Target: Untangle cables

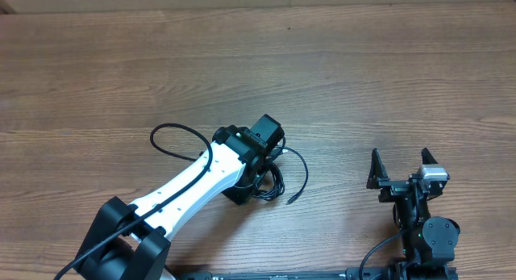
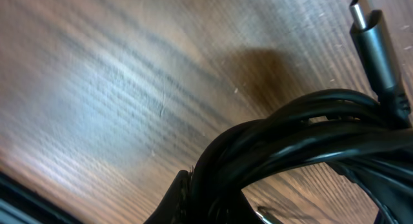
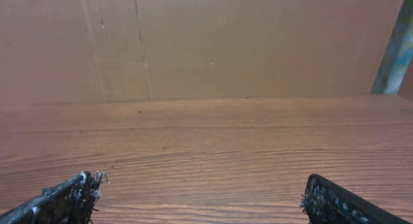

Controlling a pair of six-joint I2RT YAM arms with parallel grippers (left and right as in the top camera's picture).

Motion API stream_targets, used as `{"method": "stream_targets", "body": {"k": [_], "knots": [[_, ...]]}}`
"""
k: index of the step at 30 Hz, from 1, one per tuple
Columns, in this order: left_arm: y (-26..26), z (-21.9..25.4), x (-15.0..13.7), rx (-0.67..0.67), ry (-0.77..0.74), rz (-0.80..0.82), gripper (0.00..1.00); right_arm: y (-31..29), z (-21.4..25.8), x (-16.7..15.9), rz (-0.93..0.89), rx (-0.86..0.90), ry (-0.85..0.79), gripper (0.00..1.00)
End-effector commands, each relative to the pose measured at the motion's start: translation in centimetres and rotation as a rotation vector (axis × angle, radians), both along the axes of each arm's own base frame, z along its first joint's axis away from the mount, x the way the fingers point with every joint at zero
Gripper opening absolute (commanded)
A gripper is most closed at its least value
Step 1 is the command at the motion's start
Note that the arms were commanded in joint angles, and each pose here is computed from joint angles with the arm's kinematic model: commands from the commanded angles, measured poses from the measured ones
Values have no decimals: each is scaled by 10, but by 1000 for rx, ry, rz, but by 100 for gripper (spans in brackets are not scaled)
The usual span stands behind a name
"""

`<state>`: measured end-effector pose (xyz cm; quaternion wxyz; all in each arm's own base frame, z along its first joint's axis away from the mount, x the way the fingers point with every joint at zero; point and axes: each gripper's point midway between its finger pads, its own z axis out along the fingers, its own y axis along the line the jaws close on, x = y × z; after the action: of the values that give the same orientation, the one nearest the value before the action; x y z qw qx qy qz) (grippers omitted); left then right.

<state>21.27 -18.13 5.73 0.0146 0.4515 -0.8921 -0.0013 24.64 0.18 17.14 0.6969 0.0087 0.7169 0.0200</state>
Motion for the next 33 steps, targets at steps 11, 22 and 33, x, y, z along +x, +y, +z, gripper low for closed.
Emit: {"method": "stream_targets", "body": {"k": [11,22,33], "knots": [[3,-3,1,28,-9,219,4,-4,-1,0,-19,3,-5,100],[-12,-2,-10,-46,68,288,11,-4,-1,0,-19,3,-5,100],[26,6,54,198,-217,-421,100,-4,-1,0,-19,3,-5,100]]}}
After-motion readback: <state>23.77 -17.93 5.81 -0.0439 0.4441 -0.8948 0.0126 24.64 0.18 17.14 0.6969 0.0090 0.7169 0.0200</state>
